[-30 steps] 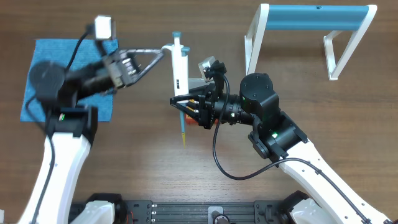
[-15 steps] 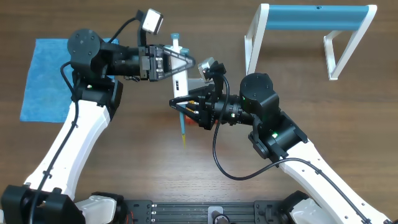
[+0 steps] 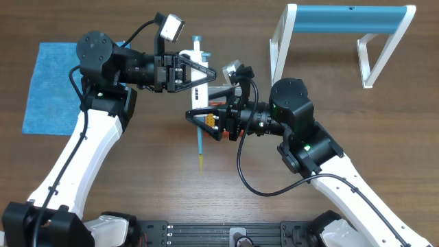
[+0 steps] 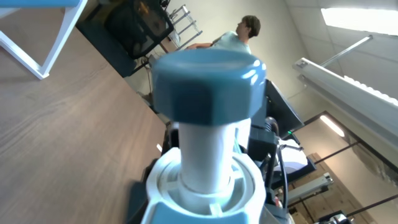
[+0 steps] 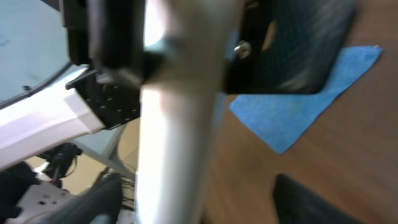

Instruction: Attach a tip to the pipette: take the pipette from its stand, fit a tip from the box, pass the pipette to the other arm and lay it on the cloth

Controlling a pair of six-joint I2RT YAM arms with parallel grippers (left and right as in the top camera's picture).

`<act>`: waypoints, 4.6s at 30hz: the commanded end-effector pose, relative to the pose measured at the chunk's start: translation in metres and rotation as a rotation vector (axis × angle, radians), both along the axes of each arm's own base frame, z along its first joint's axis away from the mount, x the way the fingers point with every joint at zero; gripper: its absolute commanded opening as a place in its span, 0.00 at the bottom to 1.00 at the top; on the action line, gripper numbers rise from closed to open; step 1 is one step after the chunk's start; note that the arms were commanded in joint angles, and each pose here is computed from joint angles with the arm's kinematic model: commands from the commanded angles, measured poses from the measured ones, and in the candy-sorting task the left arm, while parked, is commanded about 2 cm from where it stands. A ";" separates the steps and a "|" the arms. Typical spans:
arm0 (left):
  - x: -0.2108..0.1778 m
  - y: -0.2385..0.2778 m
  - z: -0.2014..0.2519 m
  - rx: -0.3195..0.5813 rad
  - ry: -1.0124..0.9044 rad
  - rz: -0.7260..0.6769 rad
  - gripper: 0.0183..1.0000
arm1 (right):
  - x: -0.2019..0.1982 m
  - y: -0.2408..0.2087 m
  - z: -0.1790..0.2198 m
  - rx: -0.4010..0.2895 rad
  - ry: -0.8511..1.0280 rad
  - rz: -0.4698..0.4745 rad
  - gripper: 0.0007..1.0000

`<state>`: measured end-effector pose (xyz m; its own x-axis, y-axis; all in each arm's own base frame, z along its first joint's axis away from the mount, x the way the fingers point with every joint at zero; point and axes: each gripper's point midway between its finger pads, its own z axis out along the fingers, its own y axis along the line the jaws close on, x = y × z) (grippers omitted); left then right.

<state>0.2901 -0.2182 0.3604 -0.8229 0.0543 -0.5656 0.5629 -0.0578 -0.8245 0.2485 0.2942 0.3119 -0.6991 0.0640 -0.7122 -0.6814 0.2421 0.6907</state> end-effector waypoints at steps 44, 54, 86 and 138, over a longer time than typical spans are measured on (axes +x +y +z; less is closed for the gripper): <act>0.213 0.453 -0.184 1.576 0.315 1.164 0.01 | 0.050 -0.330 -0.016 -0.827 0.274 -1.350 0.84; 0.234 0.414 -0.283 1.765 0.237 0.806 0.01 | 0.051 -0.329 -0.025 -0.839 0.315 -1.339 0.84; 0.207 0.418 -0.341 1.556 0.417 0.710 0.01 | 0.052 -0.320 -0.025 -0.801 0.329 -1.334 0.84; 0.006 0.303 0.082 1.296 -0.087 1.290 0.94 | -0.032 -0.358 0.065 -0.760 -0.055 -1.569 0.84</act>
